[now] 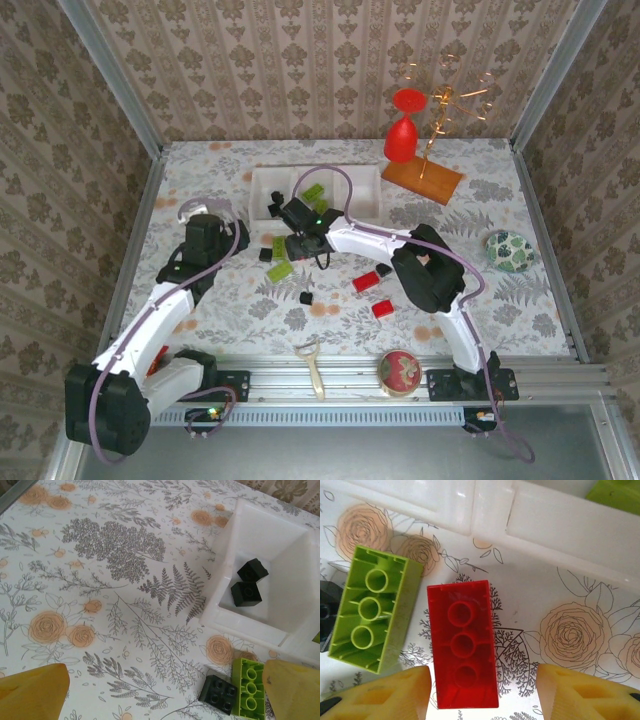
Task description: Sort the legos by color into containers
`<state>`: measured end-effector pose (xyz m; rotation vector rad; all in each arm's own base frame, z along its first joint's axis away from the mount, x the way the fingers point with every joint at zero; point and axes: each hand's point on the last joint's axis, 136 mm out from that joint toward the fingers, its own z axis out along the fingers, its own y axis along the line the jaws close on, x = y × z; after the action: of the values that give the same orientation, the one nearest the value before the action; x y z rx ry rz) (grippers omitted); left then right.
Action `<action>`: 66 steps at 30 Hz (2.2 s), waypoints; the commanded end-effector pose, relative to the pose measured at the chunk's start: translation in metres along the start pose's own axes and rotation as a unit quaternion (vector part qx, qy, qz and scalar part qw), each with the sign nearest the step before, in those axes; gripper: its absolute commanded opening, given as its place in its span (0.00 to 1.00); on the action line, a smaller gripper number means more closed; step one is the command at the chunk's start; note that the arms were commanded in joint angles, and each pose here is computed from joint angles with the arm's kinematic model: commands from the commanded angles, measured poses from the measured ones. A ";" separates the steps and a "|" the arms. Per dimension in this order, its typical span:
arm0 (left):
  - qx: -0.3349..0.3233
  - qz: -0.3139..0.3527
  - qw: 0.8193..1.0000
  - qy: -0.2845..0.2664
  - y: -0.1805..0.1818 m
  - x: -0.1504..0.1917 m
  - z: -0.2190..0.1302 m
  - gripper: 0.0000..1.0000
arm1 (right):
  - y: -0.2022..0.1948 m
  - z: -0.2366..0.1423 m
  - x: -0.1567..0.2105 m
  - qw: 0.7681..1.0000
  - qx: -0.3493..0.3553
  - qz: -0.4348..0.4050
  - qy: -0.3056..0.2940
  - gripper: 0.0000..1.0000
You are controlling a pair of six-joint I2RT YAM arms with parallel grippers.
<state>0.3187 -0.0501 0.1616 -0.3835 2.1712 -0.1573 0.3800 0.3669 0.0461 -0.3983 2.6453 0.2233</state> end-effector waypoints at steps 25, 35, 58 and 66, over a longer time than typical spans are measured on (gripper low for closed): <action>0.011 -0.030 0.999 0.035 0.004 0.018 0.009 1.00 | 0.005 0.023 0.018 0.998 0.006 -0.036 0.052 0.40; 0.017 -0.036 0.998 0.040 0.003 0.019 0.011 1.00 | -0.012 -0.024 0.023 0.999 0.010 -0.019 0.028 0.25; 0.022 -0.045 0.998 0.045 0.001 0.022 0.013 1.00 | -0.120 -0.117 -0.010 0.992 0.079 0.059 -0.072 0.24; 0.021 -0.046 0.998 0.046 0.002 0.022 0.013 1.00 | -0.150 -0.108 -0.035 0.989 0.098 0.074 -0.083 0.24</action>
<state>0.3164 -0.0571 0.1413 -0.4294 2.2346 -0.2662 0.3958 0.2124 0.1333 -0.1136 2.5483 0.0601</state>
